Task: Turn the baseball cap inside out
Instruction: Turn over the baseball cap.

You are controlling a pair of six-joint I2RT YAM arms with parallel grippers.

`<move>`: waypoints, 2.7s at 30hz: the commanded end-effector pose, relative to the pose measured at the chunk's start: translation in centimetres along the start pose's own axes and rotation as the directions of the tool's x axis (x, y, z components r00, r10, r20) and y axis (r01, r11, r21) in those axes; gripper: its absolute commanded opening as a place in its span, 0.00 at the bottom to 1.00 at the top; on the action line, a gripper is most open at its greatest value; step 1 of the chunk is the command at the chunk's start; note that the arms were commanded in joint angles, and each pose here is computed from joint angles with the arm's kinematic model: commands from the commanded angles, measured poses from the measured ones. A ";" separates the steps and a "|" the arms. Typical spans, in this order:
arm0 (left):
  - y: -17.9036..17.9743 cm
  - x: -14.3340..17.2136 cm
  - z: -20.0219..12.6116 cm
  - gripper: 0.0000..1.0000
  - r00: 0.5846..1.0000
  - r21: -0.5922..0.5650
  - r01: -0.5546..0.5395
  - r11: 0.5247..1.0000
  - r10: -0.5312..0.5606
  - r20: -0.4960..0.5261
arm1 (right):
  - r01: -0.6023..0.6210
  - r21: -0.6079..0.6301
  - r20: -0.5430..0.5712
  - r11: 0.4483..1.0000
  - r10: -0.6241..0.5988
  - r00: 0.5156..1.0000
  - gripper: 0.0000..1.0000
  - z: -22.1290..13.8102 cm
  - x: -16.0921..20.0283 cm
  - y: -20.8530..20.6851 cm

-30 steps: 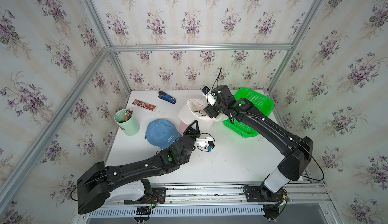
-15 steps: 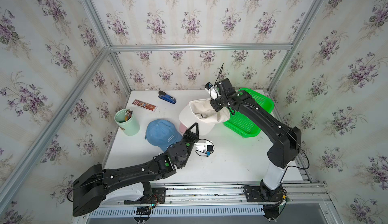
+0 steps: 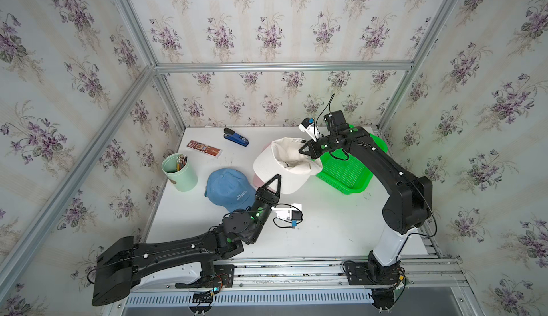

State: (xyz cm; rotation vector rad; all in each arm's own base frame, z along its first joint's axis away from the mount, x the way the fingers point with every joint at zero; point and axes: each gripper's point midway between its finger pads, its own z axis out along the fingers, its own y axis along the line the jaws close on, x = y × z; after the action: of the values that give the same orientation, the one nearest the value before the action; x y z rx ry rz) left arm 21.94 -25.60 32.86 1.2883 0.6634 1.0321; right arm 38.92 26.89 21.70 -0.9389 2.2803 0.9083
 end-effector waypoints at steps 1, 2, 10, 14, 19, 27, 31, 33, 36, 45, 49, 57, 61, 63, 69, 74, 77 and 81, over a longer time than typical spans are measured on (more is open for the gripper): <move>3.2 0.4 -0.6 0.00 0.993 -0.082 0.118 0.990 -0.117 0.014 | -0.065 -0.186 -0.012 0.980 0.064 0.998 0.04 0.6 0.7 2.0; 3.7 0.5 -0.8 0.00 0.989 -0.083 0.145 0.986 -0.143 0.023 | -0.077 -0.215 -0.015 0.974 0.075 0.997 0.04 0.8 0.9 2.2; 9.3 4.2 -1.1 0.00 0.919 -0.165 0.390 0.906 -0.395 0.000 | -0.129 -0.278 -0.022 0.952 0.128 0.991 0.10 1.4 2.8 3.1; 8.9 5.0 0.3 0.00 0.912 -0.171 0.396 0.902 -0.408 -0.043 | -0.114 -0.365 0.018 0.924 0.129 0.991 0.16 1.2 3.1 5.9; 8.9 6.1 2.9 0.00 0.889 -0.247 0.402 0.882 -0.440 -0.125 | -0.066 -0.439 0.086 0.896 0.115 0.990 0.24 0.8 3.0 9.9; 9.2 6.7 3.8 0.00 0.826 -0.237 0.505 0.830 -0.544 -0.147 | 0.030 -0.456 0.261 0.890 0.102 0.960 0.31 -4.6 0.9 12.1; 10.0 7.9 3.7 0.00 0.781 -0.260 0.553 0.792 -0.601 -0.171 | 0.047 -0.448 0.263 0.893 0.081 0.961 0.32 -5.4 0.7 12.7; 10.5 8.2 3.9 0.00 0.760 -0.274 0.574 0.772 -0.627 -0.173 | 0.050 -0.447 0.274 0.893 0.083 0.958 0.40 -5.6 0.6 12.7; 10.5 7.5 3.9 0.00 0.730 -0.240 0.628 0.740 -0.668 -0.146 | 0.038 -0.349 0.327 0.936 0.084 0.941 0.50 -6.3 -0.1 11.5; 8.8 6.1 0.4 0.01 0.579 0.066 0.815 0.576 -0.811 -0.085 | -0.153 0.044 0.676 0.987 0.084 0.733 0.68 -19.0 -4.0 0.8; 8.4 6.6 -0.8 0.01 0.527 0.143 0.849 0.509 -0.837 -0.147 | -0.107 0.117 0.694 0.987 -0.005 0.720 0.68 -20.2 -4.7 0.9; 7.8 7.6 -2.7 0.02 0.337 0.306 0.920 0.243 -0.891 -0.304 | 0.070 0.062 0.697 0.996 -0.093 0.711 0.69 -18.9 -2.6 3.3; 7.1 6.9 -2.5 0.02 0.249 0.378 0.921 0.095 -0.889 -0.384 | 0.095 -0.026 0.685 0.995 -0.052 0.727 0.69 -17.5 -1.6 3.9; 6.2 5.4 -2.7 0.03 0.280 0.467 0.882 0.066 -0.870 -0.405 | 0.110 -0.030 0.673 0.994 -0.061 0.737 0.69 -16.9 -1.2 4.2; 2.3 6.2 -1.3 0.05 0.516 0.519 0.810 0.272 -0.752 -0.411 | -0.167 0.069 0.618 0.984 0.090 0.781 0.70 -16.9 -1.3 0.6; -1.4 8.5 1.4 0.05 0.812 0.451 0.584 0.675 -0.482 -0.329 | -0.367 0.158 0.608 0.917 0.202 0.767 0.70 -17.1 -1.8 -0.5; -2.2 8.0 3.1 0.04 0.912 0.376 0.404 0.834 -0.338 -0.231 | -0.367 0.180 0.567 0.912 0.209 0.797 0.71 -15.8 -2.3 0.4; -1.6 5.7 3.9 0.05 0.969 0.258 0.240 0.936 -0.215 -0.120 | -0.382 0.212 0.510 0.899 0.232 0.828 0.75 -13.8 -2.2 -0.1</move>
State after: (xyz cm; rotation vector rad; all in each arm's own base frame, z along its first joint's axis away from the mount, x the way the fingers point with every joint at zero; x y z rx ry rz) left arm 26.77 -21.27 26.92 1.5369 1.2848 0.5932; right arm 37.23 18.26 34.45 -0.2335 1.9675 0.8603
